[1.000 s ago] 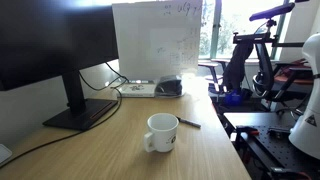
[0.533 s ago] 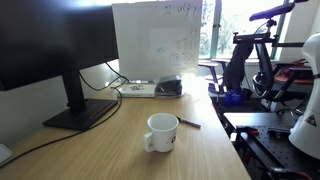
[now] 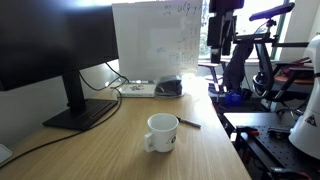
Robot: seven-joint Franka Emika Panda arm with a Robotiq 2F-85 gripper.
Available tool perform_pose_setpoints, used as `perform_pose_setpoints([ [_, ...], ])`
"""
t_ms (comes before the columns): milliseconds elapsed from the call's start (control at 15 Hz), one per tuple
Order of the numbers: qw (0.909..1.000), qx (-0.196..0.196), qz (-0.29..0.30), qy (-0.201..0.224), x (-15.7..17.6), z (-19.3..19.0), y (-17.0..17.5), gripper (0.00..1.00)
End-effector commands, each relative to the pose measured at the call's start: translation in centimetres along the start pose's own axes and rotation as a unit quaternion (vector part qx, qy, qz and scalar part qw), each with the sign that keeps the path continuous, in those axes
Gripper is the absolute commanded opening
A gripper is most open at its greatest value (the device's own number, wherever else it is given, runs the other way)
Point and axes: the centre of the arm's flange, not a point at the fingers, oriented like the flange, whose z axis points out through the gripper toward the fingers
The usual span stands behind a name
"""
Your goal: Put the pen in the cup
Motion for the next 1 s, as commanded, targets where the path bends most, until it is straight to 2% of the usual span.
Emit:
perform_pose_setpoints([
  [0, 0.9966, 0.006, 0.081, -0.014, 4.6, 5.7, 0.8, 1.0],
  [333, 0.9938, 0.019, 0.104, -0.033, 8.6, 13.7, 1.8, 1.0],
  [600, 0.9892, -0.002, 0.129, -0.069, 9.8, 19.0, 2.4, 1.0],
  [933, 0.9857, -0.007, 0.134, -0.102, 10.3, 22.7, 2.2, 0.96],
])
